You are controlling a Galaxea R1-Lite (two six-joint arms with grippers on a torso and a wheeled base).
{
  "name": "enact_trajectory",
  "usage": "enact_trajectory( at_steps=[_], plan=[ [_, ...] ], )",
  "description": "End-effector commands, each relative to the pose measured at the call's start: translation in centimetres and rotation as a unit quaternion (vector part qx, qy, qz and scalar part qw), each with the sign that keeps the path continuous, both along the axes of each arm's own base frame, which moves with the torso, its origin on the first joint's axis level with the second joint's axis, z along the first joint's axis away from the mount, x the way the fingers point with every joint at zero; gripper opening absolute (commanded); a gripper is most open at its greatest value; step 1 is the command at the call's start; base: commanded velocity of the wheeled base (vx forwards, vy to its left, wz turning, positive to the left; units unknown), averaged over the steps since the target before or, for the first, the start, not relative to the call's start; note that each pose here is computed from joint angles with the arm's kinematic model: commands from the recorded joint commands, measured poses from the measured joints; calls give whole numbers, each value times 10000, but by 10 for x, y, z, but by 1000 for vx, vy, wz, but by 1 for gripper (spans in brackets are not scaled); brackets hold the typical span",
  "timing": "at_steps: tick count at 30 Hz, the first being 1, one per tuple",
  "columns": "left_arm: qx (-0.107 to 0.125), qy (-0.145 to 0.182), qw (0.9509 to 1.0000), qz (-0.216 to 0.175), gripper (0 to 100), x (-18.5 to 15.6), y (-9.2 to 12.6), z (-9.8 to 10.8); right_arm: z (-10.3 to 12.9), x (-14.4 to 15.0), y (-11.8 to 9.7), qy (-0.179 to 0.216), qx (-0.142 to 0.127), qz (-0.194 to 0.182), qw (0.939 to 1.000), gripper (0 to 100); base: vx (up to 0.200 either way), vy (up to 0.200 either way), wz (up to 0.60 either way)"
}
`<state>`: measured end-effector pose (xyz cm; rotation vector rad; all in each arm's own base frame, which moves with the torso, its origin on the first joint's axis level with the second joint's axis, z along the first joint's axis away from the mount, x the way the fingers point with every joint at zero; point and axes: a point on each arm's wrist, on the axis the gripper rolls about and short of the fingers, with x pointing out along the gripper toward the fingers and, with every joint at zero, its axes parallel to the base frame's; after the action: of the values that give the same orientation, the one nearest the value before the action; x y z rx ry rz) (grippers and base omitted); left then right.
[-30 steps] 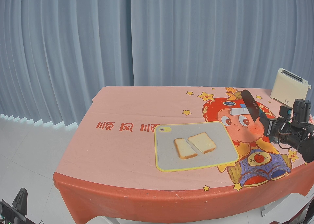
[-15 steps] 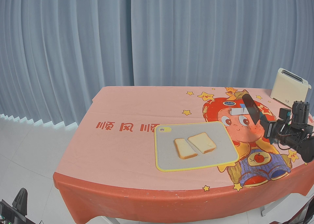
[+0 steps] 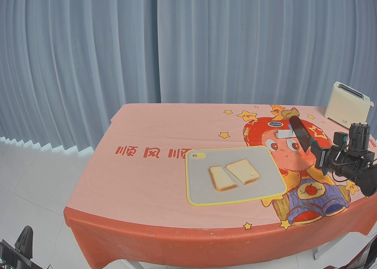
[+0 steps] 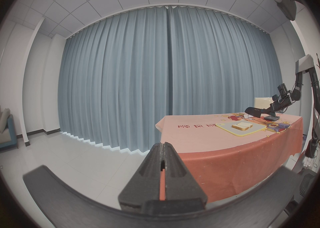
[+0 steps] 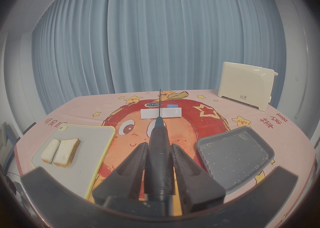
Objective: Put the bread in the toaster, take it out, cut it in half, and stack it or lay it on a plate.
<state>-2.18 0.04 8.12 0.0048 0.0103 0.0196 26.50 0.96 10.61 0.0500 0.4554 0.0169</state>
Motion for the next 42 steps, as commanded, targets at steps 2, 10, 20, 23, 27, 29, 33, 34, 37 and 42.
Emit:
enact_trajectory(
  at_steps=[2,10,20,23,27,29,33,34,37,42],
  plan=[
    [0,95,10000,2,0,1,0,-5,0,0,0,4,-26,2,10000,0,0,0,0],
    [0,95,10000,2,0,1,0,-5,-4,0,0,88,-36,5,10000,0,0,0,0],
    [0,95,10000,2,0,1,0,-5,-11,3,0,179,-66,27,9998,0,0,0,0],
    [0,95,10000,2,0,1,0,-5,-12,4,0,195,-60,16,9998,0,0,0,0],
    [0,95,10000,2,0,1,0,-5,-12,4,0,187,-60,24,9998,0,0,0,0],
    [0,95,10000,2,0,1,0,-5,-12,4,0,195,-60,16,9998,0,0,0,0],
    [0,95,10000,2,0,1,0,-5,-12,4,0,195,-60,16,9998,0,0,0,0],
    [0,95,10000,2,0,1,0,-5,-12,4,0,195,-60,16,9998,0,0,0,0],
    [0,95,10000,2,0,1,0,-5,-12,4,0,195,-60,16,9998,0,0,0,0],
    [0,95,10000,2,0,1,0,-5,-12,4,0,195,-60,16,9998,0,0,0,0]
  ],
)
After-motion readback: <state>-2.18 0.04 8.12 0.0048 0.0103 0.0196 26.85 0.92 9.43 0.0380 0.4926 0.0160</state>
